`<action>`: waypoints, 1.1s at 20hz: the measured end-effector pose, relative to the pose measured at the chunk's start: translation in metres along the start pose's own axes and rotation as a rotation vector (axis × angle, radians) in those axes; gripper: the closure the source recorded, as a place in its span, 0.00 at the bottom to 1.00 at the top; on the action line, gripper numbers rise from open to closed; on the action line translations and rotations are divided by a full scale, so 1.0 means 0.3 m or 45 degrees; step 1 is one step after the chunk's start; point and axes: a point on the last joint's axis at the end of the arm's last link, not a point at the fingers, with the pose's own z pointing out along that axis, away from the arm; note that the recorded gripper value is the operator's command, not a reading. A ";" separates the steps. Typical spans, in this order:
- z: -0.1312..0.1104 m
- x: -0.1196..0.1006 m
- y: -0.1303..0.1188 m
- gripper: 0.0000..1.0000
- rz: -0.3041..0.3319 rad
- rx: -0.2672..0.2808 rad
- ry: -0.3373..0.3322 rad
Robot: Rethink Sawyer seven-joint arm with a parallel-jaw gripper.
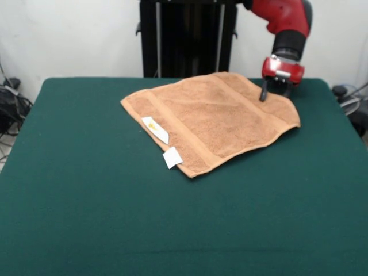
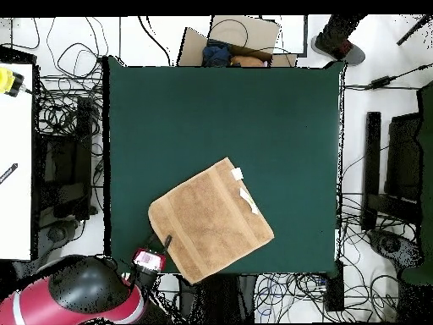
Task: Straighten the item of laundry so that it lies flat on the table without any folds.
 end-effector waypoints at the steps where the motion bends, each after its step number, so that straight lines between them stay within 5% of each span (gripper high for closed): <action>1: -0.002 0.001 0.004 0.00 -0.001 0.005 -0.002; 22: -0.038 0.019 0.023 0.00 -0.035 0.022 -0.013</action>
